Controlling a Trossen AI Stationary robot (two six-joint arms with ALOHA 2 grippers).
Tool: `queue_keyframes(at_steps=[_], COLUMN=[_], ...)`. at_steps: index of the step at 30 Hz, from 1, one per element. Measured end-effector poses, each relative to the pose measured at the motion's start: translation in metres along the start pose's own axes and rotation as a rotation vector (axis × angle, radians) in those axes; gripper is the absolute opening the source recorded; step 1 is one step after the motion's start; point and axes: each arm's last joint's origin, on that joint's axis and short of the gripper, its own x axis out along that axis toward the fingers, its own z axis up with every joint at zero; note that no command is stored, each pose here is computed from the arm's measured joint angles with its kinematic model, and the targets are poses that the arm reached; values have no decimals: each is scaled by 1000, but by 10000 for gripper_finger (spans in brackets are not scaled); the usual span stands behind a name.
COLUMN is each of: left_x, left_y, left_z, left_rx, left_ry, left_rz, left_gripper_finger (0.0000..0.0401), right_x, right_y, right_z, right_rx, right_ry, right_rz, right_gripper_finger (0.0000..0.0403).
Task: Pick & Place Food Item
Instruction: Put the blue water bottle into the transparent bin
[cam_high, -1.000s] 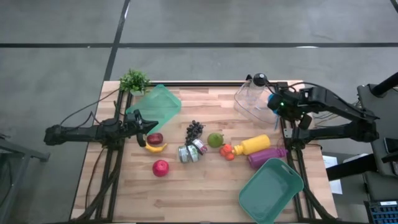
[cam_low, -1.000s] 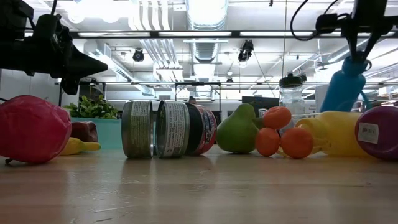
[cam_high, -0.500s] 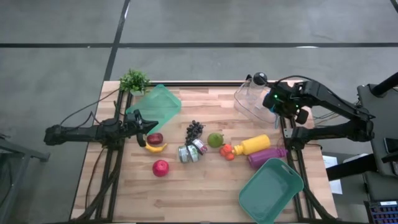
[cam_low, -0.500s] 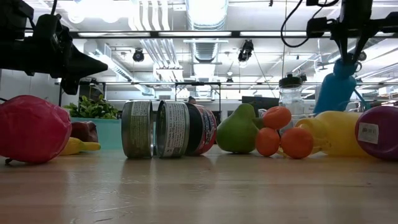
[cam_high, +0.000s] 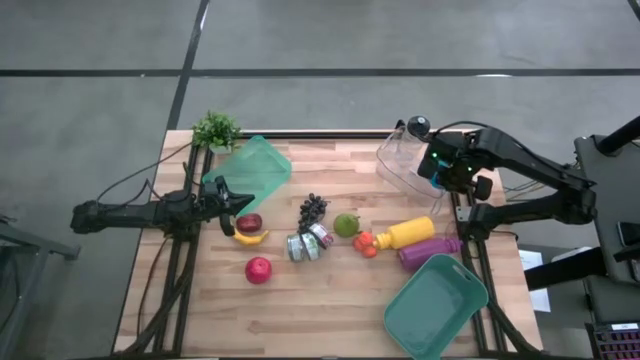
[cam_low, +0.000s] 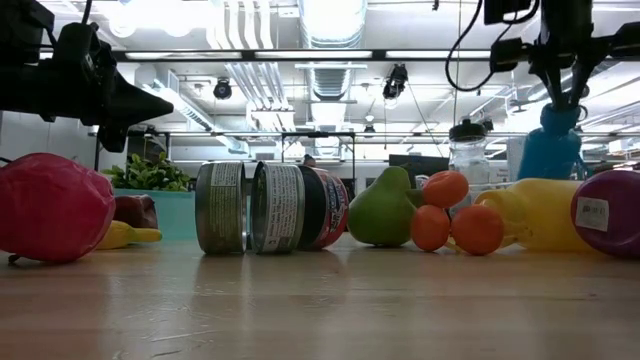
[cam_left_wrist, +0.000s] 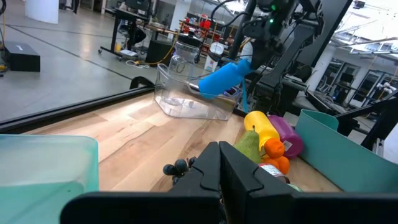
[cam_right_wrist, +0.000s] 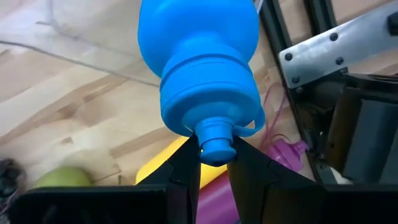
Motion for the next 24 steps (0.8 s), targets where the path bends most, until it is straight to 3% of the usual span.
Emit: queue_keyframes(at_steps=[24], left_x=[0], left_y=[0], left_z=[0], left_rx=[0], left_ry=[0], left_rz=[0], left_gripper_finger=[1], right_x=[3], right_y=[2], right_z=[15], right_rx=[-52], right_ry=[-215], right_rz=[-43], right_gripper_finger=[65])
